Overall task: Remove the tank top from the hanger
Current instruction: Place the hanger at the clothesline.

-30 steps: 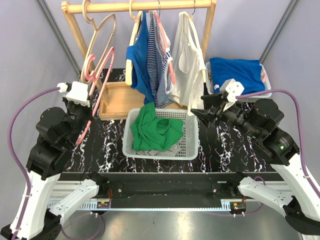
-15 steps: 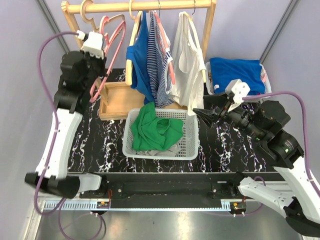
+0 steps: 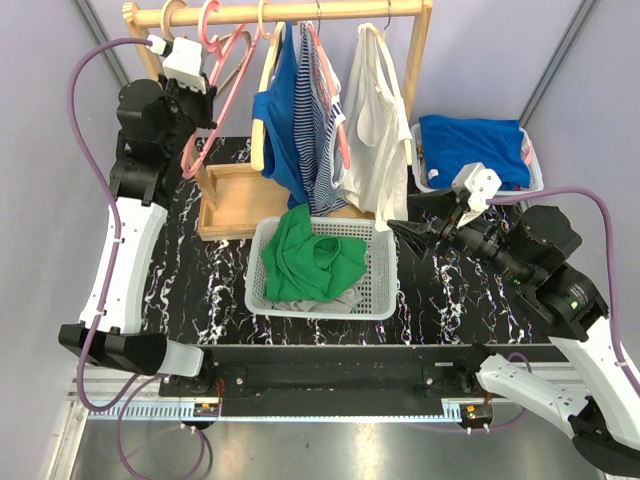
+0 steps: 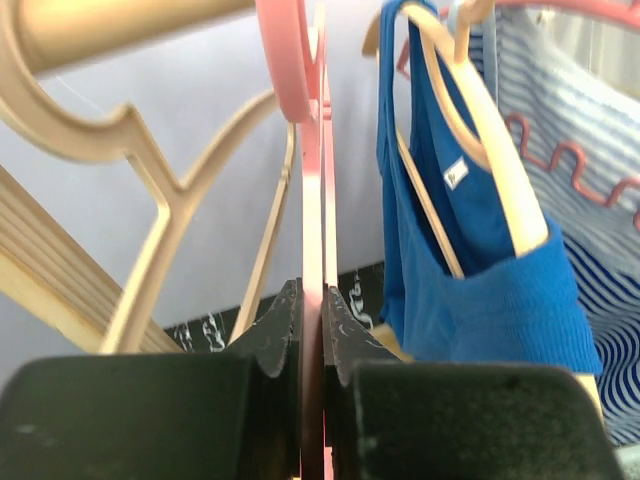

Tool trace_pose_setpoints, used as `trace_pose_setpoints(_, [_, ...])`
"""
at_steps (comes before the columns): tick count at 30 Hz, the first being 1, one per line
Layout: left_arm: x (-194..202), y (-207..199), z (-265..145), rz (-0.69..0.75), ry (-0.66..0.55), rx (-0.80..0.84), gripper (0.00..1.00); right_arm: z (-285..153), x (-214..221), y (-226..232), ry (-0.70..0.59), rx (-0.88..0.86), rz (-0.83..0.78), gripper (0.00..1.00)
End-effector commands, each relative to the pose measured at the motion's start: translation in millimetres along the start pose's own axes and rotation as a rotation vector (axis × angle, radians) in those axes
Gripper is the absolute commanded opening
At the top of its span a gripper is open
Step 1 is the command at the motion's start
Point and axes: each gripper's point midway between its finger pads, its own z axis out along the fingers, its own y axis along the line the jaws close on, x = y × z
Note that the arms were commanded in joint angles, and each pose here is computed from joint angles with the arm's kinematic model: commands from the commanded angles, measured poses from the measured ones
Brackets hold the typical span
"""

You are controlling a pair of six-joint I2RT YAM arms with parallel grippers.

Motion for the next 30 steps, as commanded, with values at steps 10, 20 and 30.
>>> trace_pose_setpoints(10, [-37, 38, 47, 0.039, -0.078, -0.041, 0.0, 6, 6, 1, -0.011, -0.01, 0.005, 0.63])
trace_pose_setpoints(20, [-18, 38, 58, 0.033, -0.032, -0.021, 0.0, 3, 4, 1, -0.022, -0.002, 0.008, 0.63])
trace_pose_setpoints(30, [2, 36, 53, 0.035, 0.019, -0.016, 0.0, 1, 1, 1, -0.031, 0.001, 0.007, 0.63])
